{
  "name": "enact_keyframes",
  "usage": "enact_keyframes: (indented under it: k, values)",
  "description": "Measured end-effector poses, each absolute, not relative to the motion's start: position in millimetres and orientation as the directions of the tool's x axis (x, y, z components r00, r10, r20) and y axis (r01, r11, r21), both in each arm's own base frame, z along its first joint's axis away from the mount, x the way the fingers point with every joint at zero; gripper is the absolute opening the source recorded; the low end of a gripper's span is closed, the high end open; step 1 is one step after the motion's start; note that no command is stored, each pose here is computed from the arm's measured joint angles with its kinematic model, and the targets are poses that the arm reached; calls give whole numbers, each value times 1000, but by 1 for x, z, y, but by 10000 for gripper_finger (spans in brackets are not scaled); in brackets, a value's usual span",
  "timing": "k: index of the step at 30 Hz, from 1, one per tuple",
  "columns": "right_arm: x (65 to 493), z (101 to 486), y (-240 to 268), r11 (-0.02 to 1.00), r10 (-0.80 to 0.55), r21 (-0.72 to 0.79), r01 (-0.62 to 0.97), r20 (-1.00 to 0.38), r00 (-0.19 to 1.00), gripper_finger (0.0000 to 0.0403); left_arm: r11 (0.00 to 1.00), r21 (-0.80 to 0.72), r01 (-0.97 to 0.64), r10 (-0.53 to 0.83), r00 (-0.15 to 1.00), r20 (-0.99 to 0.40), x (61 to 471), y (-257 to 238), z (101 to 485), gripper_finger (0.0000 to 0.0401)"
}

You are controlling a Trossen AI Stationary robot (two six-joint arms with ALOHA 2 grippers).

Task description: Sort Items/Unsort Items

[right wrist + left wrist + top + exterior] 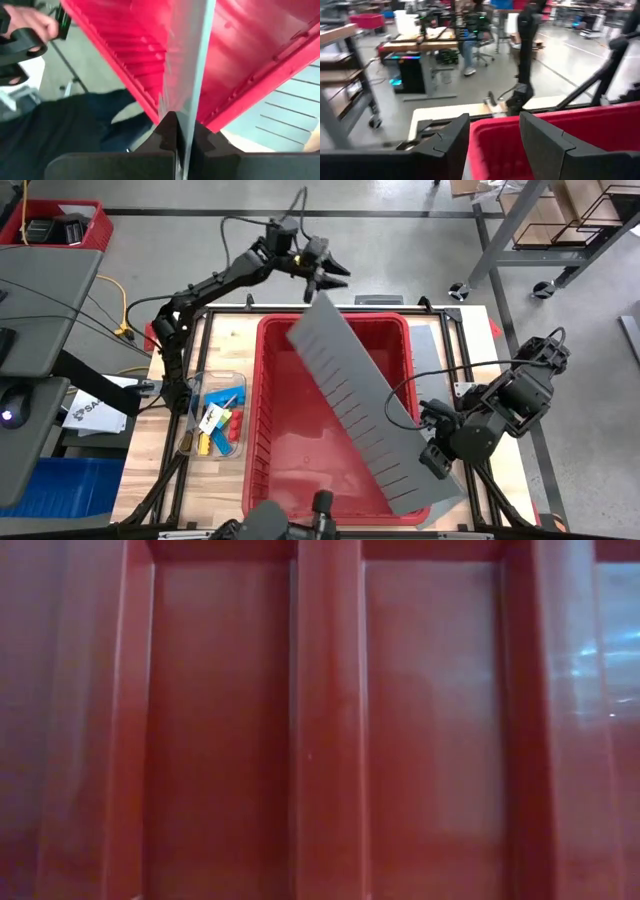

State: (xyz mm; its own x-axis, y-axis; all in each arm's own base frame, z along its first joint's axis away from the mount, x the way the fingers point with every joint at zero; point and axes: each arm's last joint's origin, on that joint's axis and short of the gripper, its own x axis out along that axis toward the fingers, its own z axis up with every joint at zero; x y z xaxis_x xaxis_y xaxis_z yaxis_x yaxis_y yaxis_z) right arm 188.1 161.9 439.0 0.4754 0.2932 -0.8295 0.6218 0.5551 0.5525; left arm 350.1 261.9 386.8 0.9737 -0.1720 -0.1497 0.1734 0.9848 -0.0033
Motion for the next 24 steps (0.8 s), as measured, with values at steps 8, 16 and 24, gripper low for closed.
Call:
enact_keyframes:
  k: [8,16,24]
  values:
    - [185,436,156,531,205,499,685,-860,468,1,986,-21,167,-168,971,-172,303,256,419,169]
    - [186,435,148,498,68,478,723,-853,517,1,990,116,83,-21,892,-452,257,196,440,170]
    - [185,434,143,508,-37,448,735,-842,538,0,935,-291,200,-345,700,-626,251,142,418,170]
